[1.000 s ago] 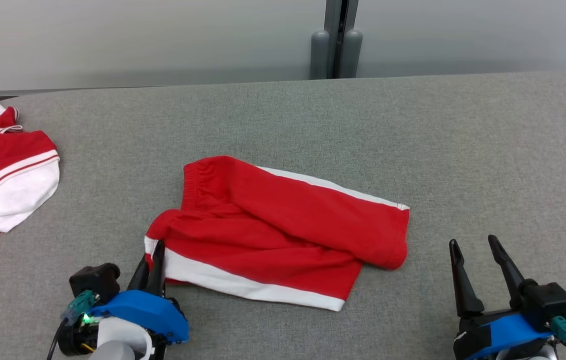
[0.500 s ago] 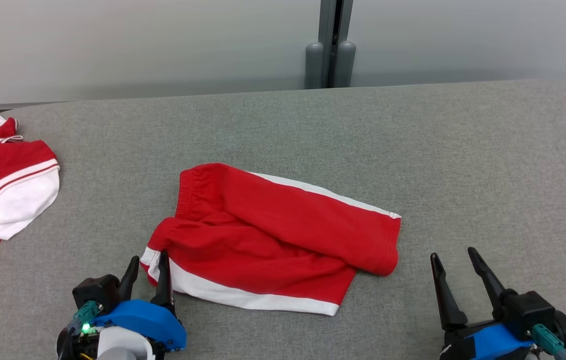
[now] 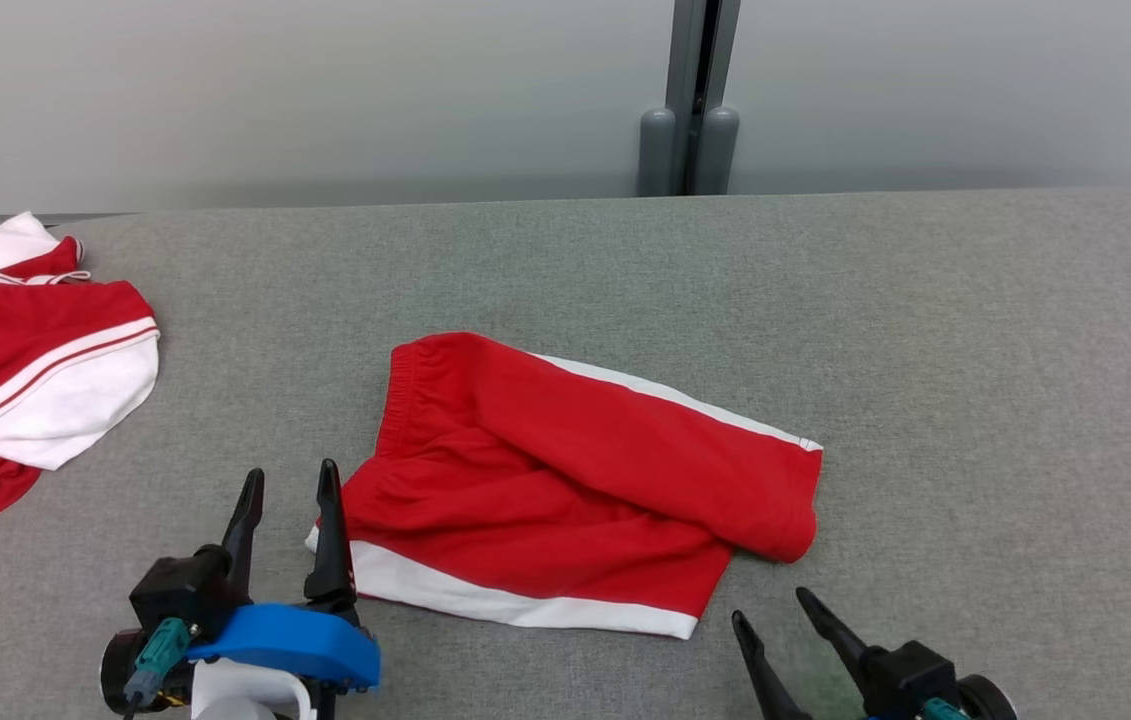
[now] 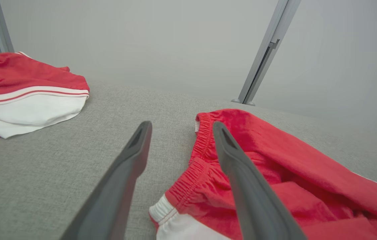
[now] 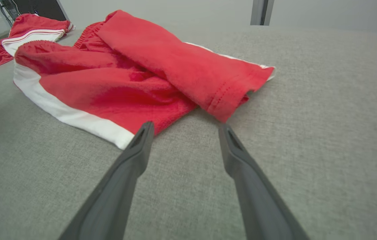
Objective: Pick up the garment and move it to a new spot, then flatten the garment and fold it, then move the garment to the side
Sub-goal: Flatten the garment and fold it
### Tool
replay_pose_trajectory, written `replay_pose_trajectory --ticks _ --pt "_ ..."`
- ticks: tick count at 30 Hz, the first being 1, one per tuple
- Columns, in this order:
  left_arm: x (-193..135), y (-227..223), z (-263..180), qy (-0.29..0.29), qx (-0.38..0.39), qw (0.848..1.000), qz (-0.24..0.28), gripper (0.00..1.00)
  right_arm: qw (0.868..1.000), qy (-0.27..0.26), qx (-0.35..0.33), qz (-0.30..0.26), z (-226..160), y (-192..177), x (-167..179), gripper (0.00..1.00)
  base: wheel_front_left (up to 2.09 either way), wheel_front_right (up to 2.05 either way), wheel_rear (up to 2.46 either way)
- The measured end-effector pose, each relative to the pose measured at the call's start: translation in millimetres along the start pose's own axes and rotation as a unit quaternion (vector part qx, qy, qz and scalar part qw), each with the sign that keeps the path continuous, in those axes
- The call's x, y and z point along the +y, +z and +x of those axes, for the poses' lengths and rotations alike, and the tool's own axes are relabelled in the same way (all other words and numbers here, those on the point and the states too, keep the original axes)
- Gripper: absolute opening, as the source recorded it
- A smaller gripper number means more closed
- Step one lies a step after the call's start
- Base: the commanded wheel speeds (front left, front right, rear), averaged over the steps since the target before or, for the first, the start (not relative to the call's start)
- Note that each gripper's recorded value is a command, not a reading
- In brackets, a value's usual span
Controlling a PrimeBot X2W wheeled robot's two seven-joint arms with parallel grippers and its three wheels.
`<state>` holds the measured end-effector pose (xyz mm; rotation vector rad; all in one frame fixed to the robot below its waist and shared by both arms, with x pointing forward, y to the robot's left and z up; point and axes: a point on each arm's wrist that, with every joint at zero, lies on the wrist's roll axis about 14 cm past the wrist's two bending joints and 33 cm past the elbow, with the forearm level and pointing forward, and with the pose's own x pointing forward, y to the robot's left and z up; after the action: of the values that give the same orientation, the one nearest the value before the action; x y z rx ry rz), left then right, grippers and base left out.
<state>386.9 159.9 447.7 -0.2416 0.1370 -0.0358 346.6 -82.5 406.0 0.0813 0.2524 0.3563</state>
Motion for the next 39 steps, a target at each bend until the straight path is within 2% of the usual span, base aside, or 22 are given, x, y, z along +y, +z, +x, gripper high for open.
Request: replay_pose_trajectory --ticks 7,14,15,16,17,19,20,24,27,33,37,39 --pt "1.8 1.7 -9.9 0.007 -0.009 1.000 0.002 1.00 0.999 0.026 0.034 -0.008 23.2 -9.3 8.5 1.00 0.00 0.00 0.00" --pt "2.0 1.0 -15.3 0.012 -0.012 1.000 -0.001 1.00 0.993 0.047 0.105 -0.016 42.7 -26.1 15.8 1.00 0.00 0.00 0.00" --pt "2.3 0.7 -15.8 0.013 -0.011 1.000 -0.002 1.00 0.993 0.051 0.110 -0.016 45.3 -26.1 17.9 0.97 0.00 0.00 0.00" --pt "2.3 0.7 -15.8 0.013 -0.011 1.000 -0.002 1.00 0.993 0.051 0.110 -0.016 45.3 -26.1 17.9 0.84 0.00 0.00 0.00" --pt "2.4 0.3 -16.1 0.013 -0.011 1.000 -0.001 1.00 0.992 0.055 0.113 -0.014 47.2 -26.3 20.2 0.49 0.00 0.00 0.00" --pt "-0.1 -3.9 -17.2 0.011 -0.006 1.000 -0.005 1.00 0.991 0.062 0.119 -0.012 50.8 -26.5 24.2 0.24 0.00 0.00 0.00" --pt "-0.1 -3.9 -17.2 0.011 -0.006 1.000 -0.005 1.00 0.991 0.062 0.119 -0.012 50.8 -26.5 24.2 0.00 0.00 0.00 0.00" --pt "-8.6 -8.6 -15.0 0.000 0.000 1.000 -0.007 1.00 0.992 0.060 0.109 -0.009 52.5 -22.0 22.3 0.00 0.00 0.00 0.00" --pt "-16.3 -9.6 -12.1 -0.012 0.000 1.000 -0.007 1.00 0.996 0.038 0.081 -0.007 54.4 -9.3 7.8 0.00 0.00 0.00 0.00" --pt "-33.9 -3.8 -5.7 -0.038 -0.010 0.999 -0.011 1.00 0.999 -0.037 0.026 -0.026 51.2 27.0 -41.9 0.00 0.00 0.00 0.00" --pt "-43.8 2.2 -3.1 -0.052 -0.020 0.998 -0.014 1.00 0.993 -0.104 0.004 -0.064 31.5 52.9 -82.5 0.00 0.00 0.00 0.00" --pt "-44.9 2.7 -3.1 -0.054 -0.021 0.998 -0.014 1.00 0.991 -0.115 0.001 -0.071 27.6 58.8 -89.1 0.00 0.00 0.00 0.00"
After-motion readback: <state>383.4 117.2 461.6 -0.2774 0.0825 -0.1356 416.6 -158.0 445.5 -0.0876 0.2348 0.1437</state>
